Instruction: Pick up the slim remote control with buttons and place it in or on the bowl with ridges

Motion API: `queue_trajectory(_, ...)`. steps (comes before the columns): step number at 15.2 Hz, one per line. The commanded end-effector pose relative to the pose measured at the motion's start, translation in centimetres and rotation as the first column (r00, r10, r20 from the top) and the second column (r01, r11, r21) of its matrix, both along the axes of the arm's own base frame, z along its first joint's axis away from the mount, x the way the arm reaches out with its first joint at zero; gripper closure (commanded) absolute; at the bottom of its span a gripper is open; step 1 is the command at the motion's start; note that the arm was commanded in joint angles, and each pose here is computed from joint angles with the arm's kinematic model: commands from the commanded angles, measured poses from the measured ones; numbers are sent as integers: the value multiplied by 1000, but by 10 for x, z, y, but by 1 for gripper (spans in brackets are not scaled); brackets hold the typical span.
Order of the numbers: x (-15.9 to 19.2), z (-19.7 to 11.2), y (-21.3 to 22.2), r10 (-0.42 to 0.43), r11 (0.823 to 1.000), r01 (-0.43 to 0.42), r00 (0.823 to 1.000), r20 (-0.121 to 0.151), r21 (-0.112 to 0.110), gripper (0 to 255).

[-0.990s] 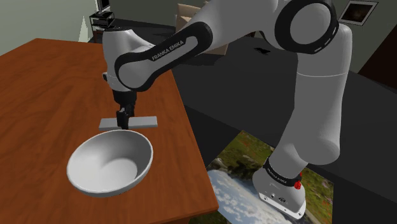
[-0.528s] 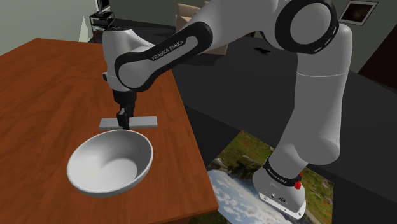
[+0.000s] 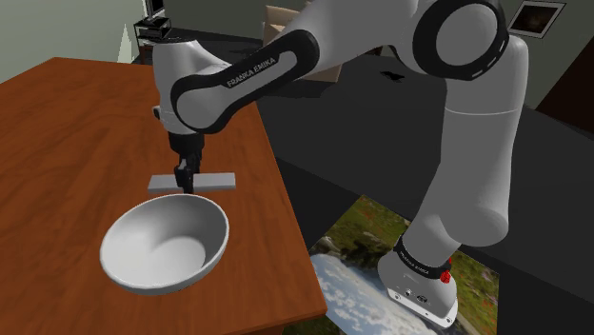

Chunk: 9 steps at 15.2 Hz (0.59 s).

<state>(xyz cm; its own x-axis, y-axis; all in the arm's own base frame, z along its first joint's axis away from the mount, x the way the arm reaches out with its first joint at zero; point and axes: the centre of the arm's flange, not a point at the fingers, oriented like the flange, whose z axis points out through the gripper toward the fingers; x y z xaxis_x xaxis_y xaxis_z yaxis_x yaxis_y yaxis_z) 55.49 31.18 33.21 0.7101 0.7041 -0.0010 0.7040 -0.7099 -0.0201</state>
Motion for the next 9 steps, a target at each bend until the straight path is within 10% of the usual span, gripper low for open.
queue_trajectory(1, 0, 10, 0, 0, 1000, 0, 1000, 0, 0, 255)
queue_trajectory(9, 0, 52, 0, 0, 1000, 0, 1000, 0, 0, 255)
